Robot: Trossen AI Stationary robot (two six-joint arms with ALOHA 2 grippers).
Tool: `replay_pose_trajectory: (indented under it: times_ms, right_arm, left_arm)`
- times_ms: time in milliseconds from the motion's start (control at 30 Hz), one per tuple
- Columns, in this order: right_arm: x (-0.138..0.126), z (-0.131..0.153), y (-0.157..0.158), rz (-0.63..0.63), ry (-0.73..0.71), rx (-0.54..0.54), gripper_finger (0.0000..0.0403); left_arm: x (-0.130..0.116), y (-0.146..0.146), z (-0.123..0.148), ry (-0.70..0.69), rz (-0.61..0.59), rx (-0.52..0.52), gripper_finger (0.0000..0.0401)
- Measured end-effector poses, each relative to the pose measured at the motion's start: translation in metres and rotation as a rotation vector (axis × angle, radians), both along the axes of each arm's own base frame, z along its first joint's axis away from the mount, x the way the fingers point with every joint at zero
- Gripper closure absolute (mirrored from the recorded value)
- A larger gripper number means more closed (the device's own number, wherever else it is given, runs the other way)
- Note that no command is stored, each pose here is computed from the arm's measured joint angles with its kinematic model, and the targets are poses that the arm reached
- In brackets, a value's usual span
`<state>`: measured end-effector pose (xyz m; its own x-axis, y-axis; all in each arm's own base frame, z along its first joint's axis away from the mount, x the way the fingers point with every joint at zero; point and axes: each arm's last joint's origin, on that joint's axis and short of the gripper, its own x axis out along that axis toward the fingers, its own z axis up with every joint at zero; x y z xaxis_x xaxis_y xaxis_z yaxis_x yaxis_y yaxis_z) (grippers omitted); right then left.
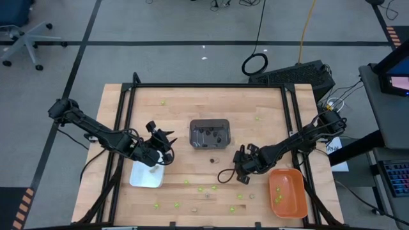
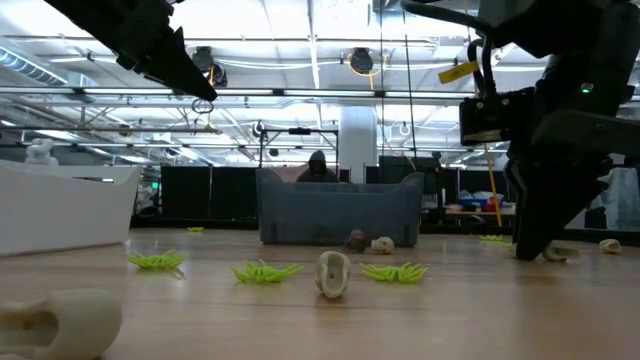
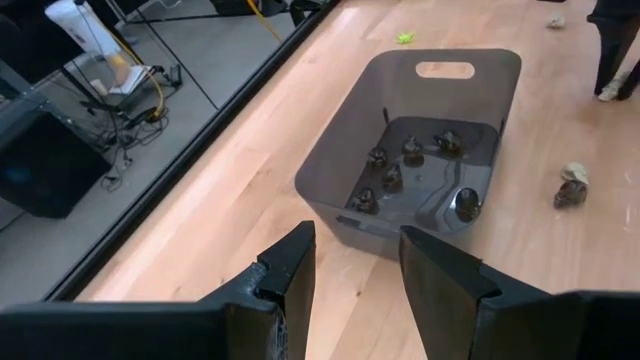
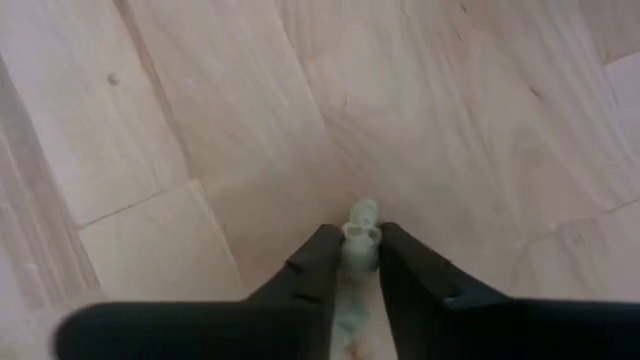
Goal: Sort Halloween decoration
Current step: Put the white skull toy into the white bin
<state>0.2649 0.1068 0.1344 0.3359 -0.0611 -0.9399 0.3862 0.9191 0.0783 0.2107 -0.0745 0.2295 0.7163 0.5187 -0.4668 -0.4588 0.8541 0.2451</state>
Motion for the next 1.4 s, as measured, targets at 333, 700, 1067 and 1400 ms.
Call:
replay_pose_trajectory:
  times_ms: [333,700,1067,1400]
  right_arm:
    - [0.003,0.002,0.004,0.083,-0.059,-0.054,0.0385]
    - [0.026,0.030,0.031,0.258,-0.491,-0.088,0.0392]
    - [0.046,0.056,0.049,0.463,-0.889,-0.193,0.0393]
    - [0.054,0.055,0.048,0.512,-0.971,-0.158,0.0388]
  left_arm:
    - [0.000,-0.001,0.000,0.000,-0.010,-0.030,0.0256]
    - [0.011,-0.017,0.012,-0.045,-0.319,-0.062,0.0256]
    - [0.017,-0.079,0.027,-0.224,-1.001,0.321,0.0256]
    - [0.046,-0.098,-0.016,-0.131,-1.005,0.444,0.0256]
